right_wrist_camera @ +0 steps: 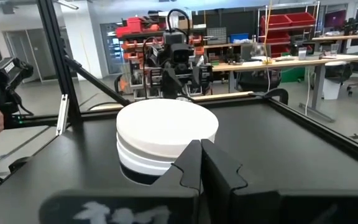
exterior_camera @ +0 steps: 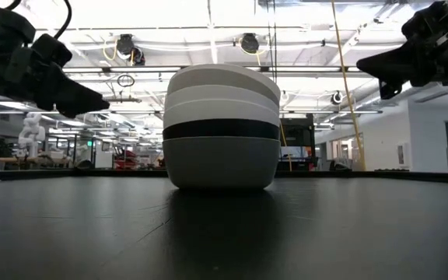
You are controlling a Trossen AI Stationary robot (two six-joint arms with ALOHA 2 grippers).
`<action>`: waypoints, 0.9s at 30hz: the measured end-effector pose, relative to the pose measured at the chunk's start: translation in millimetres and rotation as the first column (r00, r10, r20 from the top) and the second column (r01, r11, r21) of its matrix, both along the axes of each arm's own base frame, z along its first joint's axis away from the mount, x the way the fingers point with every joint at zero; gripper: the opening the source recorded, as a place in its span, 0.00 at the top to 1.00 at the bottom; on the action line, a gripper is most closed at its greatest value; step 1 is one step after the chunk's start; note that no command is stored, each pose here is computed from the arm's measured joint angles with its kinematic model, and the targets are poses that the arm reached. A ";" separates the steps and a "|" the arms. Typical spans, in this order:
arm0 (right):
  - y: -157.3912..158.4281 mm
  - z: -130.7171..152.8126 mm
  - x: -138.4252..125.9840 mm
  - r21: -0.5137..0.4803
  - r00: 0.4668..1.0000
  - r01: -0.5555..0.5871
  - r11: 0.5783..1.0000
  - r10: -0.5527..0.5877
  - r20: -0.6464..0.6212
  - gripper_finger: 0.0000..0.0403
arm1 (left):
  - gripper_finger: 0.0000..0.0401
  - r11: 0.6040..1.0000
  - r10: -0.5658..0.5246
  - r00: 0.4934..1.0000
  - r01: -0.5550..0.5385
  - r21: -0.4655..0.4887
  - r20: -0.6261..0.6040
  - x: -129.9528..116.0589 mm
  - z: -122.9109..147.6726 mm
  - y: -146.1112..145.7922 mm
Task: Nest bowls inside each other
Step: Return to Home Position
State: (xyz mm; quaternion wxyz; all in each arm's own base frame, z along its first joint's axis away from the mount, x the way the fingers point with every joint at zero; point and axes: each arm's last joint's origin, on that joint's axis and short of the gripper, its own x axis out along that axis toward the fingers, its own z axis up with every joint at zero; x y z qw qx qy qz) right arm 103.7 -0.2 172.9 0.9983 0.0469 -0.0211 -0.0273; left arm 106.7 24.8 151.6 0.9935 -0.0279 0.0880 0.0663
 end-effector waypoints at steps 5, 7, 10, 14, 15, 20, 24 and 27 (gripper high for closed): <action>0.0 -0.1 0.0 0.000 1.000 0.000 1.000 0.000 0.000 1.00 | 0.47 0.998 0.069 0.998 -0.069 0.010 -0.009 -0.4 -0.7 2.0; 0.0 -0.1 0.0 0.000 1.000 0.000 1.000 0.000 0.000 1.00 | 0.47 0.998 0.070 0.998 -0.070 0.011 -0.009 -0.4 -0.6 2.0; 0.0 -0.1 0.0 0.000 1.000 0.000 1.000 0.000 -0.001 1.00 | 0.47 0.997 0.070 0.998 -0.070 0.010 -0.009 -0.4 -0.6 2.0; 0.0 -0.1 0.0 0.000 1.000 0.001 1.000 -0.001 -0.001 1.00 | 0.47 0.997 0.071 0.997 -0.070 0.010 -0.008 -0.4 -0.6 2.0; 0.0 -0.1 0.0 0.000 1.000 0.001 1.000 -0.001 -0.001 1.00 | 0.47 0.997 0.071 0.997 -0.070 0.010 -0.008 -0.4 -0.6 2.0; 0.0 -0.2 0.0 0.000 1.000 0.001 1.000 -0.001 -0.001 1.00 | 0.47 0.997 0.071 0.997 -0.071 0.008 -0.007 -0.4 -0.5 2.0; 0.0 -0.2 0.0 0.001 1.000 0.001 1.000 -0.001 -0.001 1.00 | 0.47 0.997 0.071 0.997 -0.071 0.008 -0.006 -0.4 -0.4 2.0; 0.0 -0.2 0.0 0.001 1.000 0.001 1.000 -0.001 -0.001 1.00 | 0.47 0.997 0.071 0.997 -0.071 0.008 -0.006 -0.4 -0.4 2.0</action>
